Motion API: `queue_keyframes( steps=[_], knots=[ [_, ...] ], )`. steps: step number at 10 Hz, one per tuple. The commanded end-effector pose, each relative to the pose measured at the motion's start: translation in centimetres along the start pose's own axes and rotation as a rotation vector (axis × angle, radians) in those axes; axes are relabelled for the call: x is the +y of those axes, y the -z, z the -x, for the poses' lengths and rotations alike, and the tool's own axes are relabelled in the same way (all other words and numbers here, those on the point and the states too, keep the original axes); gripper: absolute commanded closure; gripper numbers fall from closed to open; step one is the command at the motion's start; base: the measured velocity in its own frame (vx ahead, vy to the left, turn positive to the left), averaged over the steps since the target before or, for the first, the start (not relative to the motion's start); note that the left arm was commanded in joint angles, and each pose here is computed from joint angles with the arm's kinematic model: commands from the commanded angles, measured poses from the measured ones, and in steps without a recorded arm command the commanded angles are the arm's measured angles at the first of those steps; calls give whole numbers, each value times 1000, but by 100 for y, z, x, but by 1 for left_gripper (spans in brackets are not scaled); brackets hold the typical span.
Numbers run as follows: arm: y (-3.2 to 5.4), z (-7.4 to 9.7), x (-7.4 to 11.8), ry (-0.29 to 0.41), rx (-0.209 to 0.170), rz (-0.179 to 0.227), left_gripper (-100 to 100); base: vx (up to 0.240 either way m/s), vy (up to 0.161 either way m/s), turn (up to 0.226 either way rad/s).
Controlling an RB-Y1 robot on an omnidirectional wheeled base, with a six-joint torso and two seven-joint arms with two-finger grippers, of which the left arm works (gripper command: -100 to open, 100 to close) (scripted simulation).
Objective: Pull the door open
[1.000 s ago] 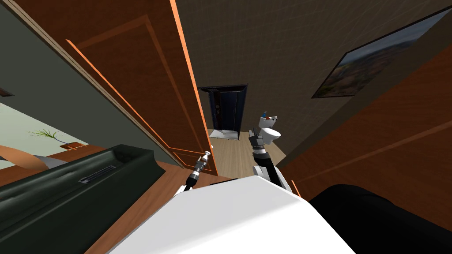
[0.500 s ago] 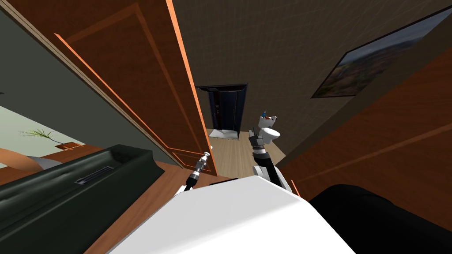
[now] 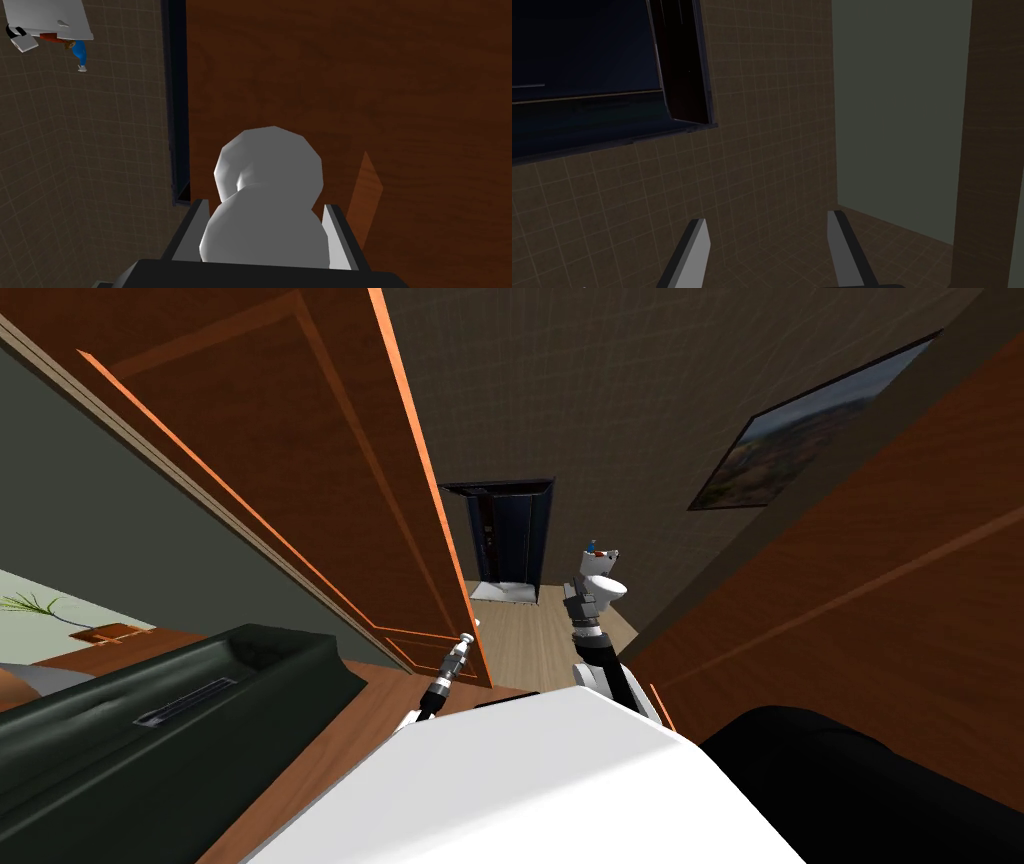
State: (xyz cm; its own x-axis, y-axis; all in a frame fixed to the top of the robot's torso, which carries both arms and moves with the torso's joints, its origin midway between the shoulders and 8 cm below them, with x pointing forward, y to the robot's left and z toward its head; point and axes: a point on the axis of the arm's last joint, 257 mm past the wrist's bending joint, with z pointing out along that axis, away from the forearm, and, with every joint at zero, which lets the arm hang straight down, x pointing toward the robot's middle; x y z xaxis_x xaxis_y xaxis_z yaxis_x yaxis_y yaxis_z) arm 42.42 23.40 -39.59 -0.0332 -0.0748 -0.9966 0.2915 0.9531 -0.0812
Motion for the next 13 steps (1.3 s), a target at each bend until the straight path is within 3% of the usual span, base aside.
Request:
queue_keyframes(
  steps=[1,6,13],
  knots=[
    [-1,19,92,49,-4,16,100,-44,62,-149],
    [31,26,228,162,-7,45,100,-27,33,-112],
    [95,51,488,374,-24,100,100,-34,26,-133]
  ],
)
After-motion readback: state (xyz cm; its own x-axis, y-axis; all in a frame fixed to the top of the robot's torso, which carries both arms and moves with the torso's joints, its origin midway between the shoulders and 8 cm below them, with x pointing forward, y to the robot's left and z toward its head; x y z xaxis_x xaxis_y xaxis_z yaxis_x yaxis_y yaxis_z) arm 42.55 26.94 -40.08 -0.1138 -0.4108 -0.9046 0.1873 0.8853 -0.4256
